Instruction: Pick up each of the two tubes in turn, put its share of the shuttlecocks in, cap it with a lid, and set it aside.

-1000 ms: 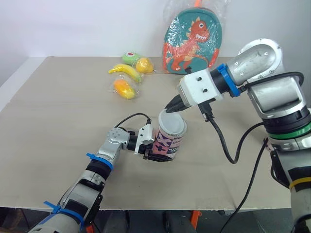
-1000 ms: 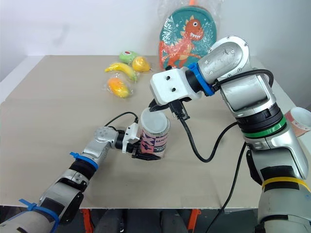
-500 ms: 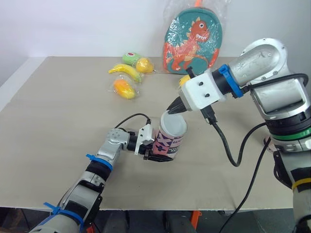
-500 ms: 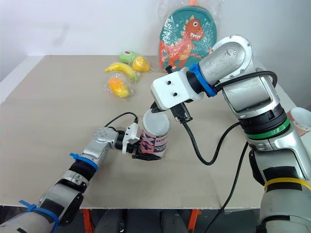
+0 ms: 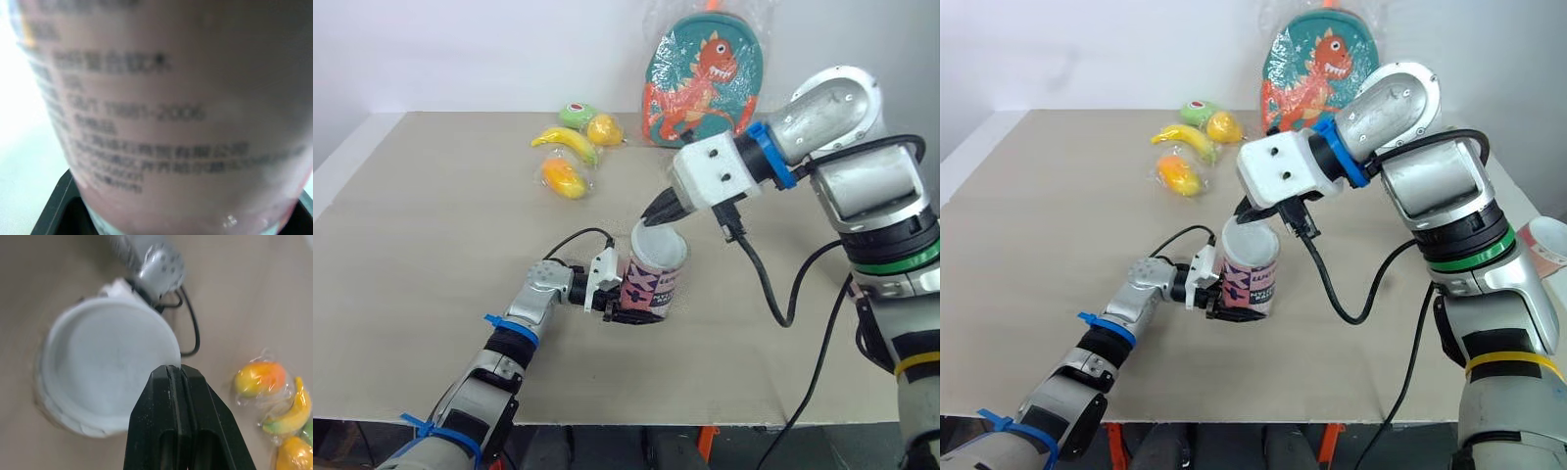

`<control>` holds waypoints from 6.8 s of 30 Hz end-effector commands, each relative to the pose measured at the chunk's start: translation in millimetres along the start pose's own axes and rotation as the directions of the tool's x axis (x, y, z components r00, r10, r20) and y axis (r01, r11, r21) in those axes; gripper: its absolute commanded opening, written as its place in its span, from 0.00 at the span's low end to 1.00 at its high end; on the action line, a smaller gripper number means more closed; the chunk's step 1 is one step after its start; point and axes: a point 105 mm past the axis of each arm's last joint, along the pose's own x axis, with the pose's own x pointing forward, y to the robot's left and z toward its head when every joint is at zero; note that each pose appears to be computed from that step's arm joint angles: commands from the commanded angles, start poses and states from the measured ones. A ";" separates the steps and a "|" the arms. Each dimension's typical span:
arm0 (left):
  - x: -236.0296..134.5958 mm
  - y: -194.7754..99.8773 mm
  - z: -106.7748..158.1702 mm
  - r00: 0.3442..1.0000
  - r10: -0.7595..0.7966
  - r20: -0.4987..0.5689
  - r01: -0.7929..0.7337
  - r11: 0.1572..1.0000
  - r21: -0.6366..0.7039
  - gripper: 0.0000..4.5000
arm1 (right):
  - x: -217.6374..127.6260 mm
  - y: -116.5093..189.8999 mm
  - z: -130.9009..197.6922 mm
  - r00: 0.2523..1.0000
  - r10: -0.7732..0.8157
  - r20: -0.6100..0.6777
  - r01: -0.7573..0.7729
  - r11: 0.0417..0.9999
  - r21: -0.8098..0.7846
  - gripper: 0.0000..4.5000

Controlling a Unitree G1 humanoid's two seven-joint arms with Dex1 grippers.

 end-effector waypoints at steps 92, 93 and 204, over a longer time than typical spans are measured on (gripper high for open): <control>-4.6 -8.1 -13.5 0.999 0.033 0.013 -0.032 0.992 -0.121 0.60 | 32.4 36.4 -15.1 0.972 0.212 -0.102 -0.220 0.972 -0.078 0.23; -4.7 -7.8 -13.2 0.999 0.035 0.014 -0.033 0.992 -0.121 0.60 | 34.0 36.3 -16.4 0.973 0.207 -0.101 -0.215 0.974 -0.074 0.31; -70.8 -1.5 -14.8 0.986 0.109 -0.126 -0.115 0.992 -0.041 1.00 | -24.3 133.9 -51.7 0.844 -0.533 -0.054 0.384 0.532 0.755 0.99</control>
